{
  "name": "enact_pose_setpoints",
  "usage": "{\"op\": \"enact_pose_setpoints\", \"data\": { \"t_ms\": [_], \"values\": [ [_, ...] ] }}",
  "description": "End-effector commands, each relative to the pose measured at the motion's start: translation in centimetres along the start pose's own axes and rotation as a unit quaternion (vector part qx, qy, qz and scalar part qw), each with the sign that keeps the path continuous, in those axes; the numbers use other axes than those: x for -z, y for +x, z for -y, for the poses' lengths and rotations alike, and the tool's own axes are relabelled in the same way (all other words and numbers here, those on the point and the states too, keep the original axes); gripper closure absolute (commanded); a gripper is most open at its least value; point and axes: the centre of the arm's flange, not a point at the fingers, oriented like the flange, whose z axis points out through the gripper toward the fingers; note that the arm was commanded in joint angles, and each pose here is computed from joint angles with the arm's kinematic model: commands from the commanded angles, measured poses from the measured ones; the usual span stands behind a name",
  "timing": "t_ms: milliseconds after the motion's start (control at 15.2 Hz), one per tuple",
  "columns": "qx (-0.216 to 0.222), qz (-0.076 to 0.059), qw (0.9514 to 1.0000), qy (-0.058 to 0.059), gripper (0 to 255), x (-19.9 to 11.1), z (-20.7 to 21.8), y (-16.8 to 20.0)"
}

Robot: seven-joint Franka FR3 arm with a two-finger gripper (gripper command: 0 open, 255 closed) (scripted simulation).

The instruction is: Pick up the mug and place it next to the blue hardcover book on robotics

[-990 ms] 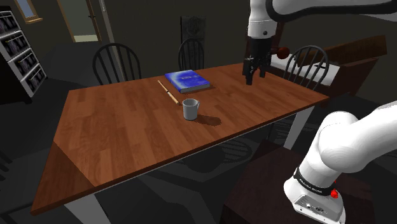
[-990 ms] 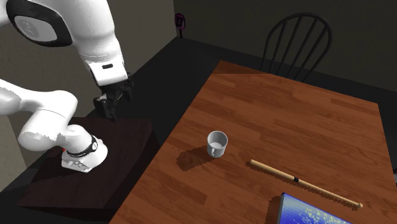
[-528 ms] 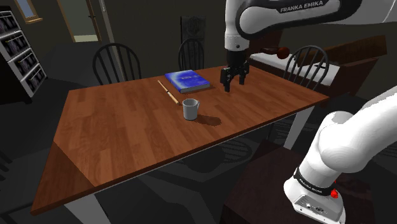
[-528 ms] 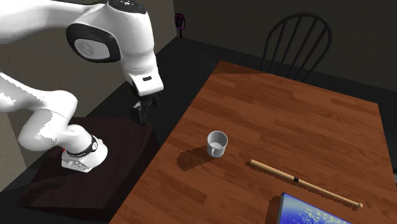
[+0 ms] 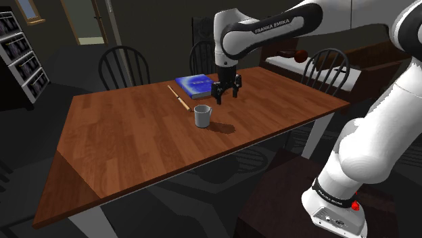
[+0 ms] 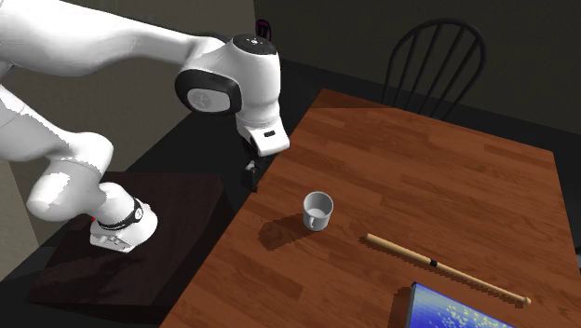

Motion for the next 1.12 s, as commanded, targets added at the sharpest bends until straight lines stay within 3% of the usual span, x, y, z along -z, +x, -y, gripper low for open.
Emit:
{"op": "enact_pose_setpoints", "data": {
  "t_ms": [0,858,1056],
  "values": [
    [-0.005,-0.002,1.0000,0.001,0,-1.1,1.1,1.9],
    [-0.039,-0.011,0.9992,0.007,0,-8.6,7.4,15.6],
    [-0.039,-0.011,0.9991,0.007,0,-9.8,7.6,15.9]
  ]
}}
